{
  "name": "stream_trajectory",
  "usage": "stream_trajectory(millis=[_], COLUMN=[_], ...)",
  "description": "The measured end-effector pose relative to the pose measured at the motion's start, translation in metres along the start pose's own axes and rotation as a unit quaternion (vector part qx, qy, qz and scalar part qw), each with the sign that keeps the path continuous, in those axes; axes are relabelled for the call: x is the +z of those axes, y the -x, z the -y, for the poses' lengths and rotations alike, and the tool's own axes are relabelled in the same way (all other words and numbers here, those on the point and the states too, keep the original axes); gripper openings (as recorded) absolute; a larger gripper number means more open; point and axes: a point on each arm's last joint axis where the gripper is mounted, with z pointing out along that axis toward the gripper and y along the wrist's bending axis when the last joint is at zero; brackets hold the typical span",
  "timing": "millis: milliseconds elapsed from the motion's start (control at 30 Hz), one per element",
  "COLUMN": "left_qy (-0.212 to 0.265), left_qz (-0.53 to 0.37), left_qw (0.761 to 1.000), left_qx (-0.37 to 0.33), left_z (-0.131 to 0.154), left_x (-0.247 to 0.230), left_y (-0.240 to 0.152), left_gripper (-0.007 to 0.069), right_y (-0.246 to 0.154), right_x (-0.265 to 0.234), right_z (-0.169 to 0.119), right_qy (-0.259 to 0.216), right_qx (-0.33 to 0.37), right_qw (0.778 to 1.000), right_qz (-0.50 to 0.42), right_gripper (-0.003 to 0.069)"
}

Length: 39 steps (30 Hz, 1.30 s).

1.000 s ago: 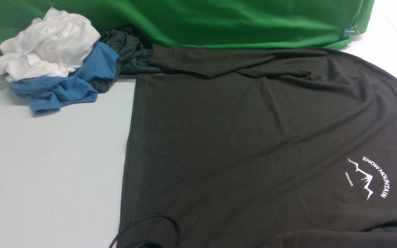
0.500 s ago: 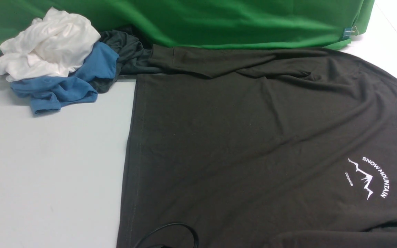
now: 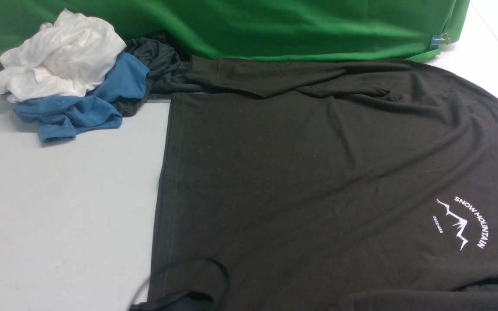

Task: Fold a long-sleeved shirt on a white desktop.
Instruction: 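Grasp the left edge of the dark T-shirt lying flat on the table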

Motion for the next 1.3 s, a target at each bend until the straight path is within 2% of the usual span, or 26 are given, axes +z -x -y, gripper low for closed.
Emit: stream_trajectory(millis=[67,100,133,200,267,367,567,667,700,767,867,967,1133,1300], left_qy=[-0.017,-0.018,-0.022,-0.023,-0.025,-0.019,0.007,0.019,0.019,0.026,0.022,0.013,0.031,0.033], left_qz=[0.016,0.017,0.018,0.015,0.004,-0.008,-0.007,-0.005,-0.005,0.0,-0.006,-0.015,0.023,0.019], left_qw=[0.999,0.999,0.999,1.0,1.0,0.999,0.998,0.998,0.998,0.998,0.998,0.999,0.999,0.999], left_qx=[-0.023,-0.023,-0.021,-0.003,0.011,0.037,0.067,0.057,0.057,0.058,0.055,0.044,0.037,0.019], left_z=[0.004,0.004,0.005,0.008,0.011,0.015,0.014,0.012,0.012,0.011,0.012,0.015,0.015,0.013], left_x=[-0.002,-0.002,0.001,0.009,0.02,0.033,0.041,0.041,0.041,0.038,0.033,0.02,-0.004,-0.008], left_y=[0.003,0.003,0.003,0.002,0.001,0.002,0.007,0.008,0.008,0.008,0.007,0.005,0.011,0.009], left_gripper=[0.0321,0.033,0.0386,0.045,0.0484,0.049,0.0397,0.027,0.0262,0.0146,0.0044,0.0018,0.0018,0.0018], right_y=[-0.002,-0.002,-0.002,-0.002,-0.001,-0.001,0.0,0.0,0.0,0.0,0.0,0.0,0.0,0.0], right_x=[0.003,0.003,0.004,0.004,0.004,0.004,0.004,0.004,0.004,0.004,0.004,0.004,0.004,0.004], right_z=[-0.001,-0.001,-0.001,-0.001,-0.001,-0.002,-0.002,-0.002,-0.002,-0.002,-0.002,-0.002,-0.002,-0.002], right_qy=[0.004,0.004,0.007,0.005,0.008,0.008,0.009,0.009,0.009,0.009,0.009,0.009,0.009,0.009], right_qx=[-0.02,-0.022,-0.026,-0.035,-0.037,-0.04,-0.05,-0.052,-0.052,-0.052,-0.052,-0.052,-0.048,-0.047], right_qw=[0.999,0.999,0.999,0.998,0.998,0.998,0.998,0.998,0.998,0.998,0.998,0.998,0.998,0.998], right_qz=[-0.033,-0.034,-0.04,-0.044,-0.044,-0.042,-0.037,-0.037,-0.037,-0.037,-0.036,-0.036,-0.036,-0.036], right_gripper=[0.024,0.024,0.024,0.024,0.024,0.024,0.024,0.024,0.024,0.024,0.024,0.024,0.024,0.024])
